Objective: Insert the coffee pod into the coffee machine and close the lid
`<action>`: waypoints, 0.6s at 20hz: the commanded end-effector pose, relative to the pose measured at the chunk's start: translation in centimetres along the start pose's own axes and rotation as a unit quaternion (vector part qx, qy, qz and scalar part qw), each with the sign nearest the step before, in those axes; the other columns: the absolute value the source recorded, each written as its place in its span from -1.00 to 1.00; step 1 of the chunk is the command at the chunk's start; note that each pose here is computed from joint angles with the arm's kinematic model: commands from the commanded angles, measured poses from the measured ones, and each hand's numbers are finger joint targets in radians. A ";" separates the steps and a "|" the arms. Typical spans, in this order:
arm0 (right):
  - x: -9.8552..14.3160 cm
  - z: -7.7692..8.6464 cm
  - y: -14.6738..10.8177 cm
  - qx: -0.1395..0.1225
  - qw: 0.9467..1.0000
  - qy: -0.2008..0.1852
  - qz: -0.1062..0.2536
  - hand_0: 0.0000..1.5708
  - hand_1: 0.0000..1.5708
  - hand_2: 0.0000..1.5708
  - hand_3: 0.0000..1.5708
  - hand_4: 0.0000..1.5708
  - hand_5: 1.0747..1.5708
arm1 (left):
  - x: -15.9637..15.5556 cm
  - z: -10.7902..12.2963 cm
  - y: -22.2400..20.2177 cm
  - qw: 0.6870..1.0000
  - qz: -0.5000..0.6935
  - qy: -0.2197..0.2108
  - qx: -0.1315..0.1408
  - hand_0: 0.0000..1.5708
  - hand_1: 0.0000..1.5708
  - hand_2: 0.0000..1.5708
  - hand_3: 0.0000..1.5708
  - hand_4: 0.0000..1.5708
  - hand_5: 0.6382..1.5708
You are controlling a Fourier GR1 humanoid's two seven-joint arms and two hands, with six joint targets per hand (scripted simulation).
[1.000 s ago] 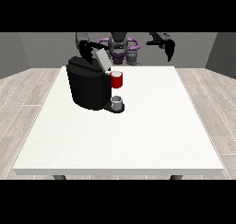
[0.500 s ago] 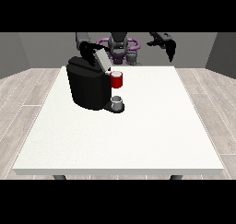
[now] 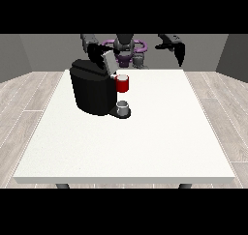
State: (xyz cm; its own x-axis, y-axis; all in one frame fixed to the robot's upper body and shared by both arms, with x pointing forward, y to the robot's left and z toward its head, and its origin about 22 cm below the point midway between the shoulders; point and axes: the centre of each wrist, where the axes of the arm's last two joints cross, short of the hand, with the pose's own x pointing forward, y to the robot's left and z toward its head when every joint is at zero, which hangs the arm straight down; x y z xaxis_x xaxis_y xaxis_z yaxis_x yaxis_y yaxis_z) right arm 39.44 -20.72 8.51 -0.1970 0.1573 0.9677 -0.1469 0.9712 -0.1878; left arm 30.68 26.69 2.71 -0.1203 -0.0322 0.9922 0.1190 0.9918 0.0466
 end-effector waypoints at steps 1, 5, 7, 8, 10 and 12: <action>-0.3 -0.3 0.2 0.022 0.999 0.026 0.011 -1.00 -1.00 -1.00 -1.00 -0.80 1.00 | -0.7 1.4 0.0 1.000 0.003 0.019 -0.007 -1.00 -1.00 -1.00 -1.00 -1.00 1.00; 2.7 -1.5 5.0 0.054 0.998 -0.010 0.035 -1.00 -1.00 -1.00 -1.00 -0.92 1.00 | -1.3 0.6 1.3 1.000 -0.001 0.008 0.012 -1.00 -1.00 -1.00 -1.00 -0.80 1.00; 3.5 -2.2 4.7 0.042 0.998 -0.021 0.050 -1.00 -1.00 -1.00 -1.00 -0.78 1.00 | 0.6 -1.1 0.2 1.000 -0.005 0.000 0.002 -1.00 -1.00 -1.00 -1.00 -0.79 1.00; 4.1 -2.5 0.4 0.039 0.997 -0.022 0.063 -1.00 -1.00 -1.00 -1.00 -0.84 1.00 | -0.2 0.0 0.6 1.000 -0.010 -0.018 -0.005 -1.00 -1.00 -1.00 -1.00 -0.81 1.00; 3.5 -2.1 1.8 0.034 0.997 -0.027 0.066 -1.00 -1.00 -1.00 -1.00 -0.84 1.00 | -0.3 -0.2 -0.4 1.000 0.008 -0.009 -0.016 -1.00 -1.00 -1.00 -1.00 -0.85 1.00; 4.1 -2.3 3.6 0.045 0.996 -0.038 0.063 -1.00 -1.00 -1.00 -1.00 -0.86 1.00 | 0.0 -0.7 -0.9 1.000 -0.013 -0.010 0.000 -1.00 -1.00 -1.00 -1.00 -0.77 1.00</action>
State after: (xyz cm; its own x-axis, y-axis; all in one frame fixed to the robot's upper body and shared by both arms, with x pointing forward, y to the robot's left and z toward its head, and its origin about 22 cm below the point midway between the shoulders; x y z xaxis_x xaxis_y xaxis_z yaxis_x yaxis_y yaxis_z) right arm 40.25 -18.14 11.39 -0.2036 0.2092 0.9565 -0.1735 0.9538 -0.2455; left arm 31.06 26.47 2.51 -0.1306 -0.0382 0.9907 0.1188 0.9914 0.0539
